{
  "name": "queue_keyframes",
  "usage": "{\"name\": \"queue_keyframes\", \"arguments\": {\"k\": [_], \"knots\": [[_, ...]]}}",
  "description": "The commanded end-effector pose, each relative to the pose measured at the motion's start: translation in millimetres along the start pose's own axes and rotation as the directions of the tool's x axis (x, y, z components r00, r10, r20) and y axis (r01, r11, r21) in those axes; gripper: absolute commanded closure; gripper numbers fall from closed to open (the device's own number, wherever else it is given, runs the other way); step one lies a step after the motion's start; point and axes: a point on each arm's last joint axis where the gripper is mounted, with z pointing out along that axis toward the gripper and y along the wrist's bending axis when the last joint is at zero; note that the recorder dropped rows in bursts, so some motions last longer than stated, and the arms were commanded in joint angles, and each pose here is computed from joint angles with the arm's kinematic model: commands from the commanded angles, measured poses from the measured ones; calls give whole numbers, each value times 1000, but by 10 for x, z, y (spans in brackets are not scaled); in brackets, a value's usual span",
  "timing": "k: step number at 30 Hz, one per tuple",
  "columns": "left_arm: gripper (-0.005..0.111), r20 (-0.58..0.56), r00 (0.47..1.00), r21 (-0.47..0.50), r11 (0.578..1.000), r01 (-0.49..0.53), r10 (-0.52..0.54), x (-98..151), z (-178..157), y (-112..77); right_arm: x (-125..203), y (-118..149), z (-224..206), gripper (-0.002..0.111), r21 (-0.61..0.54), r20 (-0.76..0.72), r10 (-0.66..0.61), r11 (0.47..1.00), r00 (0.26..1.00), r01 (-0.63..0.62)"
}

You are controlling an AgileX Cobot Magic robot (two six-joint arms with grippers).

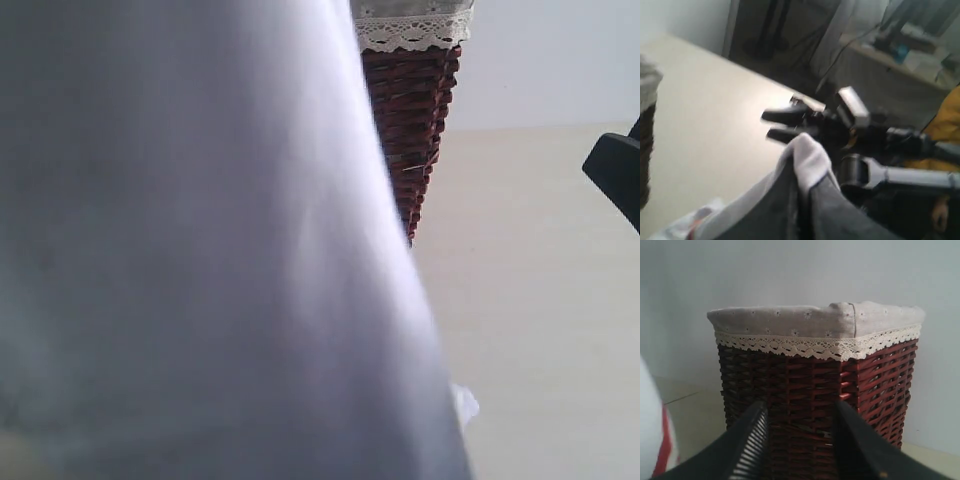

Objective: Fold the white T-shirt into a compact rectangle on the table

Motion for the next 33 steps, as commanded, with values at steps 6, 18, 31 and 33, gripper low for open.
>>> {"name": "queue_keyframes", "arguments": {"k": [6, 18, 31, 33], "knots": [[107, -505, 836, -666, 712, -221, -214, 831, 319, 1263, -6, -7, 8, 66, 5, -9, 6, 1000, 1000, -6], [105, -654, 496, -756, 527, -389, -572, 1708, 257, 2364, 7, -25, 8, 66, 26, -24, 22, 999, 999, -21], [20, -423, 536, -906, 361, -223, -730, 1670, 1, 2781, 58, -17, 10, 66, 19, -77, 70, 997, 995, -68], [21, -409, 628, -898, 415, -148, -662, 1369, 81, 2654, 103, -19, 29, 66, 12, -116, 95, 995, 989, -94]]}}
